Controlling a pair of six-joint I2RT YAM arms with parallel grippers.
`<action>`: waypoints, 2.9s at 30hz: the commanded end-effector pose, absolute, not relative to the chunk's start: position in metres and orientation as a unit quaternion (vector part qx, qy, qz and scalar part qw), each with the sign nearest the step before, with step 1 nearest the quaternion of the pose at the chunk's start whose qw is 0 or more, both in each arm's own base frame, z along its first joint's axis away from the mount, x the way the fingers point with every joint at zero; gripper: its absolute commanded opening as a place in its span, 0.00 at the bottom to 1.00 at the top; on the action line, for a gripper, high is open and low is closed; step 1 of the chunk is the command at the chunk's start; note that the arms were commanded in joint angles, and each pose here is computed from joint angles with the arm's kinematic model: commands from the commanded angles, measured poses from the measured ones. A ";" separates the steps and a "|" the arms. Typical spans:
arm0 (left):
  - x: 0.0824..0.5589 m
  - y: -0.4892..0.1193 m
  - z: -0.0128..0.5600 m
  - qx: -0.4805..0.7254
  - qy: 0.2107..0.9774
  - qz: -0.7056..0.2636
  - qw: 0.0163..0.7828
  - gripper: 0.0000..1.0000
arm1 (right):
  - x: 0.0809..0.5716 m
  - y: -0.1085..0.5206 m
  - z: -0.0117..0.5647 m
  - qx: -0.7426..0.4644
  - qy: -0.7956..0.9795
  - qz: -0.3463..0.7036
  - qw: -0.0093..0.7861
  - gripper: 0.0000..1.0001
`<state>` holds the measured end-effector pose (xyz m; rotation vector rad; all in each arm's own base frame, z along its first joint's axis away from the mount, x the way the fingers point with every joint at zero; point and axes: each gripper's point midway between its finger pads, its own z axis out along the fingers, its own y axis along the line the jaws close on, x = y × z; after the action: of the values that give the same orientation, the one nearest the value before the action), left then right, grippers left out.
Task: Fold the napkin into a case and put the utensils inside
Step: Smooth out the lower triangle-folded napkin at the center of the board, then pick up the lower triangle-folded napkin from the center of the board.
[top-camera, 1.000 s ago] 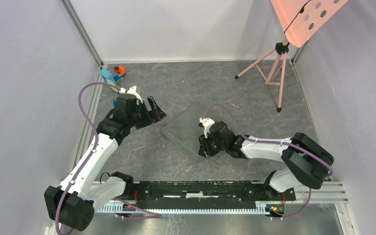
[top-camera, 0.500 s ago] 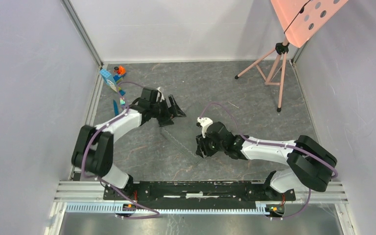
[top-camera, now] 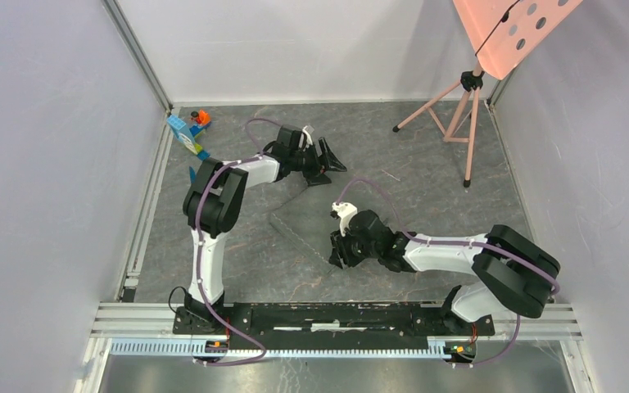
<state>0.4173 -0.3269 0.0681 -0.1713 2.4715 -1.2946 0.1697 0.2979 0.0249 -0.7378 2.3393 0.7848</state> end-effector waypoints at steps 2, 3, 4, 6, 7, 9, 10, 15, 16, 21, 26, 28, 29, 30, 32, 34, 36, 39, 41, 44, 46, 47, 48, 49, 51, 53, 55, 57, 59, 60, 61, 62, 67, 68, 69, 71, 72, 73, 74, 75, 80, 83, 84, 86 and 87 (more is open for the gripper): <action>0.430 -0.333 0.049 -0.078 0.872 -0.457 0.156 0.83 | 0.157 0.287 0.009 -0.276 0.877 0.290 0.265 0.41; 0.431 -0.331 0.045 -0.077 0.876 -0.449 0.157 0.83 | 0.155 0.284 0.006 -0.274 0.879 0.287 0.262 0.41; 0.432 -0.329 0.042 -0.076 0.881 -0.439 0.159 0.83 | 0.153 0.281 0.005 -0.273 0.881 0.286 0.261 0.41; 0.432 -0.326 0.042 -0.068 0.888 -0.425 0.160 0.82 | 0.150 0.278 0.005 -0.274 0.881 0.285 0.260 0.41; 0.432 -0.324 0.045 -0.068 0.891 -0.419 0.161 0.82 | 0.150 0.279 0.007 -0.274 0.880 0.286 0.262 0.41; 0.432 -0.323 0.063 -0.060 0.889 -0.420 0.171 0.82 | 0.152 0.281 0.013 -0.276 0.878 0.287 0.267 0.41; 0.431 -0.325 0.079 -0.054 0.884 -0.428 0.180 0.83 | 0.155 0.284 0.019 -0.280 0.875 0.286 0.272 0.41; 0.412 -0.320 0.162 -0.015 0.869 -0.449 0.209 0.86 | 0.171 0.305 0.054 -0.338 0.846 0.275 0.306 0.54; 0.404 -0.313 0.174 -0.011 0.874 -0.439 0.208 0.88 | 0.173 0.307 0.058 -0.365 0.835 0.268 0.313 0.62; 0.363 -0.264 0.242 0.010 0.877 -0.385 0.287 0.94 | 0.176 0.314 0.068 -0.450 0.816 0.213 0.294 0.77; 0.322 -0.171 0.256 -0.063 0.886 -0.259 0.381 0.95 | 0.163 0.327 0.063 -0.463 0.827 0.184 0.262 0.80; 0.304 -0.135 0.251 -0.108 0.883 -0.205 0.408 0.95 | 0.159 0.328 0.060 -0.462 0.833 0.167 0.253 0.80; 0.293 -0.119 0.250 -0.130 0.877 -0.186 0.424 0.95 | 0.158 0.328 0.059 -0.463 0.835 0.156 0.251 0.80; 0.283 -0.108 0.248 -0.146 0.870 -0.177 0.437 0.95 | 0.158 0.329 0.058 -0.465 0.836 0.147 0.251 0.80; 0.265 -0.099 0.242 -0.168 0.859 -0.182 0.448 0.95 | 0.155 0.328 0.054 -0.470 0.838 0.130 0.244 0.80; 0.253 -0.098 0.238 -0.173 0.849 -0.202 0.456 0.95 | 0.152 0.328 0.049 -0.477 0.839 0.124 0.233 0.79; 0.244 -0.097 0.233 -0.175 0.846 -0.210 0.458 0.95 | 0.149 0.328 0.044 -0.484 0.838 0.117 0.224 0.76; 0.237 -0.092 0.229 -0.171 0.851 -0.200 0.455 0.95 | 0.146 0.329 0.037 -0.491 0.837 0.110 0.215 0.73; 0.236 -0.090 0.226 -0.164 0.857 -0.188 0.451 0.95 | 0.146 0.330 0.035 -0.494 0.837 0.105 0.213 0.72; 0.236 -0.089 0.223 -0.159 0.864 -0.178 0.443 0.95 | 0.149 0.330 0.030 -0.493 0.839 0.093 0.212 0.71; 0.235 -0.089 0.222 -0.158 0.864 -0.178 0.443 0.95 | 0.151 0.328 0.027 -0.493 0.839 0.081 0.215 0.70; 0.235 -0.089 0.222 -0.159 0.864 -0.179 0.443 0.95 | 0.154 0.326 0.024 -0.491 0.841 0.073 0.217 0.68; 0.234 -0.089 0.222 -0.158 0.864 -0.180 0.443 0.95 | 0.155 0.323 0.022 -0.489 0.843 0.062 0.218 0.65; 0.234 -0.089 0.222 -0.158 0.864 -0.180 0.443 0.95 | 0.157 0.320 0.019 -0.487 0.844 0.052 0.219 0.62; 0.233 -0.088 0.221 -0.159 0.863 -0.179 0.445 0.95 | 0.159 0.314 0.014 -0.485 0.845 0.031 0.223 0.55; 0.233 -0.087 0.218 -0.161 0.864 -0.176 0.443 0.95 | 0.161 0.309 0.009 -0.480 0.846 0.020 0.231 0.40; 0.232 -0.088 0.213 -0.163 0.868 -0.176 0.435 0.95 | 0.163 0.307 0.010 -0.471 0.848 0.018 0.243 0.27; 0.232 -0.092 0.204 -0.163 0.876 -0.177 0.418 0.96 | 0.166 0.309 0.016 -0.464 0.846 0.027 0.261 0.17; 0.233 -0.097 0.193 -0.170 0.885 -0.180 0.395 0.96 | 0.168 0.316 0.026 -0.458 0.841 0.048 0.282 0.06; 0.234 -0.099 0.186 -0.176 0.888 -0.183 0.383 0.97 | 0.167 0.320 0.033 -0.456 0.838 0.064 0.293 0.01; 0.235 -0.104 0.180 -0.183 0.891 -0.190 0.370 0.97 | 0.167 0.325 0.039 -0.453 0.835 0.082 0.303 0.01; 0.237 -0.110 0.173 -0.189 0.892 -0.202 0.357 0.98 | 0.167 0.328 0.046 -0.446 0.833 0.102 0.310 0.01; 0.238 -0.160 0.137 -0.210 0.896 -0.301 0.249 1.00 | 0.166 0.338 0.069 -0.383 0.832 0.264 0.301 0.00; 0.237 -0.169 0.129 -0.222 0.893 -0.321 0.224 1.00 | 0.167 0.338 0.072 -0.367 0.831 0.294 0.298 0.00; 0.238 -0.176 0.121 -0.236 0.888 -0.337 0.207 1.00 | 0.168 0.335 0.073 -0.348 0.831 0.324 0.289 0.00; 0.240 -0.186 0.107 -0.263 0.877 -0.361 0.178 1.00 | 0.170 0.331 0.078 -0.312 0.825 0.378 0.281 0.00; 0.241 -0.189 0.102 -0.274 0.872 -0.368 0.173 1.00 | 0.171 0.329 0.081 -0.295 0.822 0.402 0.276 0.00; 0.243 -0.190 0.096 -0.288 0.867 -0.371 0.166 1.00 | 0.171 0.326 0.081 -0.282 0.819 0.420 0.270 0.00; 0.244 -0.191 0.091 -0.301 0.862 -0.374 0.164 1.00 | 0.171 0.322 0.081 -0.271 0.818 0.433 0.263 0.01; 0.246 -0.191 0.087 -0.313 0.857 -0.376 0.163 1.00 | 0.171 0.321 0.083 -0.266 0.813 0.447 0.261 0.00; 0.254 -0.190 0.067 -0.356 0.844 -0.371 0.152 0.98 | 0.175 0.309 0.085 -0.234 0.806 0.477 0.259 0.00; 0.258 -0.190 0.058 -0.377 0.837 -0.368 0.149 0.92 | 0.177 0.304 0.086 -0.229 0.803 0.483 0.262 0.00; 0.263 -0.190 0.058 -0.380 0.833 -0.372 0.155 0.90 | 0.178 0.303 0.088 -0.226 0.802 0.486 0.264 0.00; 0.267 -0.188 0.054 -0.390 0.831 -0.364 0.159 0.83 | 0.180 0.300 0.089 -0.222 0.800 0.488 0.268 0.01; 0.270 -0.187 0.053 -0.391 0.832 -0.359 0.164 0.79 | 0.180 0.299 0.089 -0.222 0.800 0.489 0.268 0.01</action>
<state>0.2472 -0.1842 0.0445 -1.0459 2.4815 -0.9806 0.1778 0.2919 0.0612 -0.5825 2.2846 1.2148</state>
